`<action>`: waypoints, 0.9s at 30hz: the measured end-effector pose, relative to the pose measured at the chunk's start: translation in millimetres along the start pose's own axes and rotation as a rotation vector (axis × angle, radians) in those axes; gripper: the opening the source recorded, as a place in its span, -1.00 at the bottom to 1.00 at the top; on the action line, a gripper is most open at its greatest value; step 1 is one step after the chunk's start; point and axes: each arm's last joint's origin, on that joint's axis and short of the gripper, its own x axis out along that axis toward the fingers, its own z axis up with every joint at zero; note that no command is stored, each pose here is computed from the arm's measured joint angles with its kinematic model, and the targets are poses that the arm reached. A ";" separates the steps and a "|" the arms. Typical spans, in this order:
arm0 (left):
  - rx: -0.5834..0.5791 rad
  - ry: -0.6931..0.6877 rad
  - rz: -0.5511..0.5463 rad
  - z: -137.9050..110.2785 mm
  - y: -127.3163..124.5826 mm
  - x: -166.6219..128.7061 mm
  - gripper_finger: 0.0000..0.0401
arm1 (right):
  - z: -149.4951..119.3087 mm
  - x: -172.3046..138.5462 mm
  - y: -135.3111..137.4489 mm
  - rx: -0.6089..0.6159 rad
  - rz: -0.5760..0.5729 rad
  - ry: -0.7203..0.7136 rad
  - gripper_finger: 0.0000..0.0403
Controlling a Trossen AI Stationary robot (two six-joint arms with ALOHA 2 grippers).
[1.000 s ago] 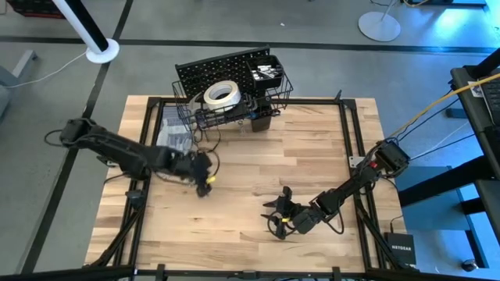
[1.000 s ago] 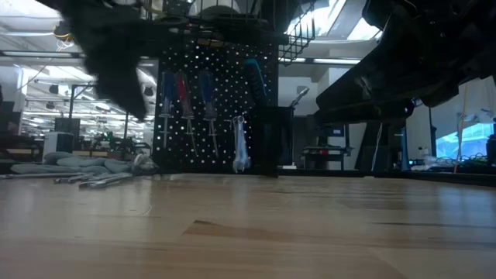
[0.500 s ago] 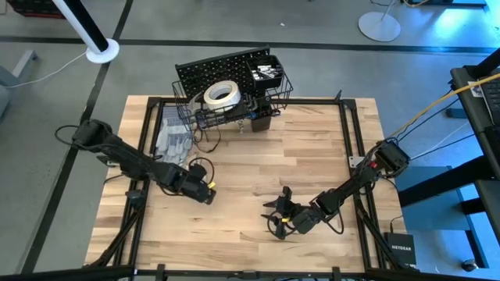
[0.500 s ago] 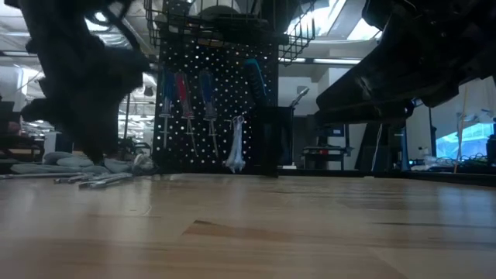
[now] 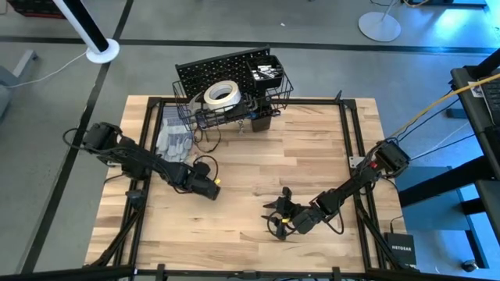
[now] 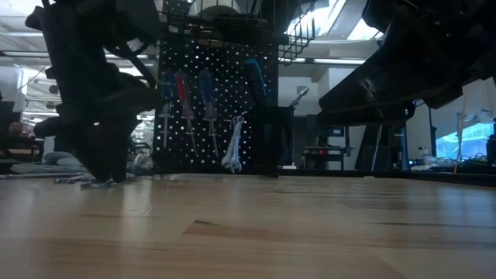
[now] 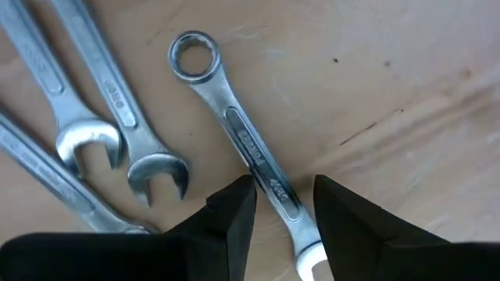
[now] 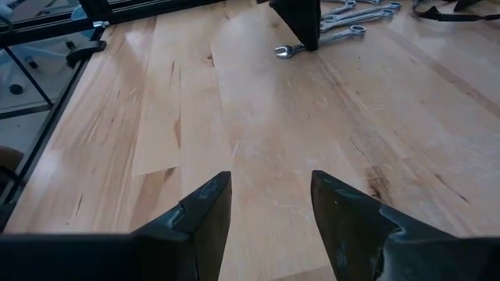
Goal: Hang tools onto peg board
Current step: Hang the wrench on the pegboard
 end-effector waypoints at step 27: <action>0.735 -0.157 0.084 -18.4 -4.7 -5.2 -0.98 | -0.2 0.0 0.4 0.004 0.014 0.008 -0.10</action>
